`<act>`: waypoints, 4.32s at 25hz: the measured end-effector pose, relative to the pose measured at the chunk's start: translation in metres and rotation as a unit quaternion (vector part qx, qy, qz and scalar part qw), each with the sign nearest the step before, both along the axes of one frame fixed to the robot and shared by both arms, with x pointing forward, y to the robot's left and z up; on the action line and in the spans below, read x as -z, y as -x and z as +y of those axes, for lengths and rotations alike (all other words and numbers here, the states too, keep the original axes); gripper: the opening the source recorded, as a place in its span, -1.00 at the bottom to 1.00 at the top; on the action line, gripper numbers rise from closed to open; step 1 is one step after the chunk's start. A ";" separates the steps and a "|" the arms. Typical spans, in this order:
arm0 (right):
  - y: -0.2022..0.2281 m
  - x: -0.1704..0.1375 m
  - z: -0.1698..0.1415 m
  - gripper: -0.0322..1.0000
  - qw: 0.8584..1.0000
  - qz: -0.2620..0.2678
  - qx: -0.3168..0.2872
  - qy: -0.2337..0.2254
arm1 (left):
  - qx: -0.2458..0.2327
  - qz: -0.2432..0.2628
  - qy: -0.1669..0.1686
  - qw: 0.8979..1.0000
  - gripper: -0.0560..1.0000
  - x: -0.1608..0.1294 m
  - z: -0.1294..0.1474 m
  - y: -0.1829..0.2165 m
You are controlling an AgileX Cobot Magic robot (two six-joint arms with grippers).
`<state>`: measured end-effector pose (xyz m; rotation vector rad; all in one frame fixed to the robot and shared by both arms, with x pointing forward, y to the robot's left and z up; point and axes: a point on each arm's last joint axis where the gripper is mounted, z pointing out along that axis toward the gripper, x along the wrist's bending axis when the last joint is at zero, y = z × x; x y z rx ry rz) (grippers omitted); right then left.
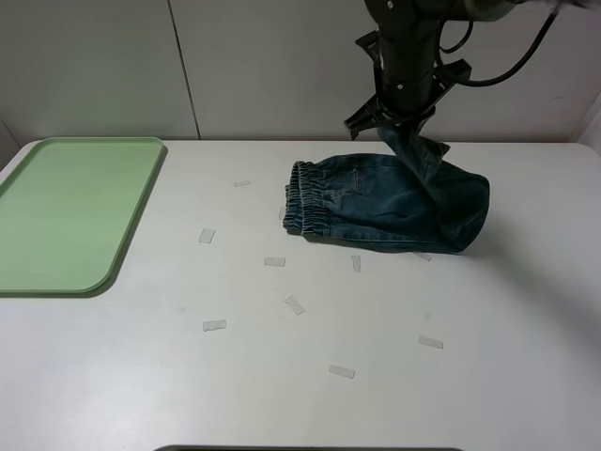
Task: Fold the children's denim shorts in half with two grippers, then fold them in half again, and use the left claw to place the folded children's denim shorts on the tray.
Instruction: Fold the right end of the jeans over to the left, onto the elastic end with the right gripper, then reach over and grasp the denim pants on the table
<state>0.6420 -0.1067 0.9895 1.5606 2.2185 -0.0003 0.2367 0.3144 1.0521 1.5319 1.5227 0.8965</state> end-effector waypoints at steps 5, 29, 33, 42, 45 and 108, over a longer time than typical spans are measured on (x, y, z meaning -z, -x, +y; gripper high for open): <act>0.002 0.009 0.009 -0.91 1.000 0.005 0.010 -0.009 | 0.000 0.000 0.000 1.000 0.83 0.000 0.000 0.000; 0.004 0.012 0.025 0.40 0.993 0.012 0.041 -0.109 | 0.000 0.000 0.000 1.000 0.83 0.000 0.000 0.000; 0.004 0.012 0.024 0.40 0.994 0.015 0.030 -0.104 | 0.000 0.000 0.000 1.000 0.83 0.000 0.000 0.000; 0.019 -0.010 0.014 0.40 0.996 0.059 -0.007 -0.061 | 0.000 0.000 0.000 1.000 0.83 0.000 0.000 0.000; 0.025 -0.032 0.013 0.41 0.996 0.047 -0.021 -0.078 | 0.000 0.000 0.000 1.000 0.83 0.000 0.000 0.000; 0.379 -0.065 -0.186 0.41 0.937 -0.223 0.040 -0.266 | -0.001 0.002 -0.001 1.000 0.83 0.000 0.000 0.000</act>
